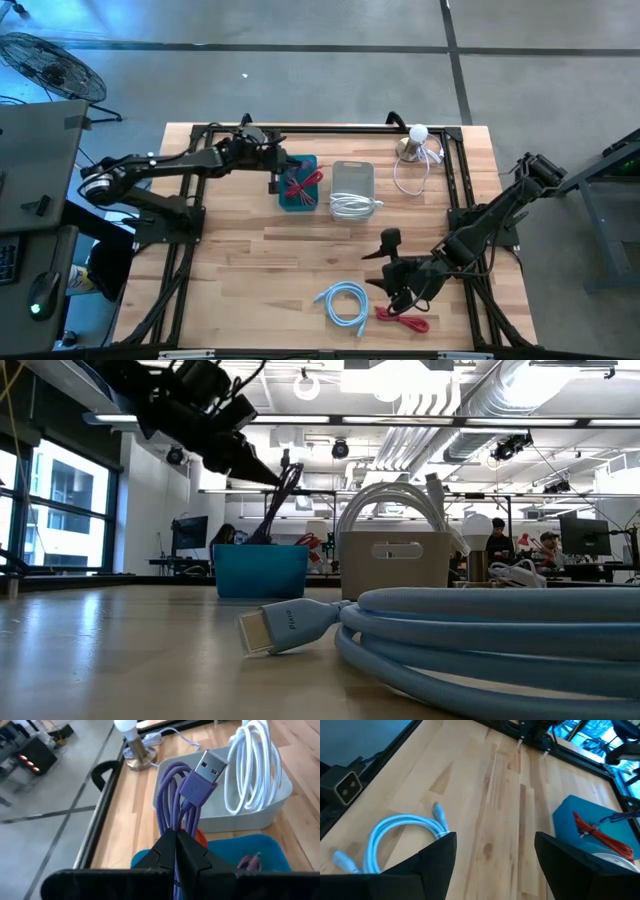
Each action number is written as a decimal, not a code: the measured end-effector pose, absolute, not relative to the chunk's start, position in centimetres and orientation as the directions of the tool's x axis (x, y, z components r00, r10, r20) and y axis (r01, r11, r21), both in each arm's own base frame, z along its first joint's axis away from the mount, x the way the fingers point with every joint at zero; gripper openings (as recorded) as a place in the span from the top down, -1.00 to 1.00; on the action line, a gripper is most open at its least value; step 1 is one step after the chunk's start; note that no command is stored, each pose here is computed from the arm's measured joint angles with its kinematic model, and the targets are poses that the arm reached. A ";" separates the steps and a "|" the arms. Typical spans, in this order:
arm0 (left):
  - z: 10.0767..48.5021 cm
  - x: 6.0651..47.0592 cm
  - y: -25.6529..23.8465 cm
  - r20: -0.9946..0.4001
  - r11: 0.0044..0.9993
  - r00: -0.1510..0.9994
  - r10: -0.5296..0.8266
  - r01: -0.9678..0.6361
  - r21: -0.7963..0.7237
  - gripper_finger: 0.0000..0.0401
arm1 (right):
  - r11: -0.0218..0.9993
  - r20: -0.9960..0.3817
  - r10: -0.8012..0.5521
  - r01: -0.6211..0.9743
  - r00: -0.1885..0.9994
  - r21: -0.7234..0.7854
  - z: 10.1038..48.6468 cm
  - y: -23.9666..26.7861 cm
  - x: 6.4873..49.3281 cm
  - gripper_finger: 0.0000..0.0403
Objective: Pick & Place USB Port
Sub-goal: Put the purple charger cable into the blue bin
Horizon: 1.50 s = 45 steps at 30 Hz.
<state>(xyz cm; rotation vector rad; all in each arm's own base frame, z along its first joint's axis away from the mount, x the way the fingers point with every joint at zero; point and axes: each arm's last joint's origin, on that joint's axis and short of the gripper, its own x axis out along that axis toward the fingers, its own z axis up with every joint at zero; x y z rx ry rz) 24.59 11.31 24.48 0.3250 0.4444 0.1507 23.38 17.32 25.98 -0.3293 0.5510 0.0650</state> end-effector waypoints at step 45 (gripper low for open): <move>21.0 26.9 15.3 -0.605 0.994 0.796 -0.005 0.069 0.083 0.85 | 0.948 -0.515 -0.041 -0.129 0.856 -0.290 26.0 17.3 23.4 -0.30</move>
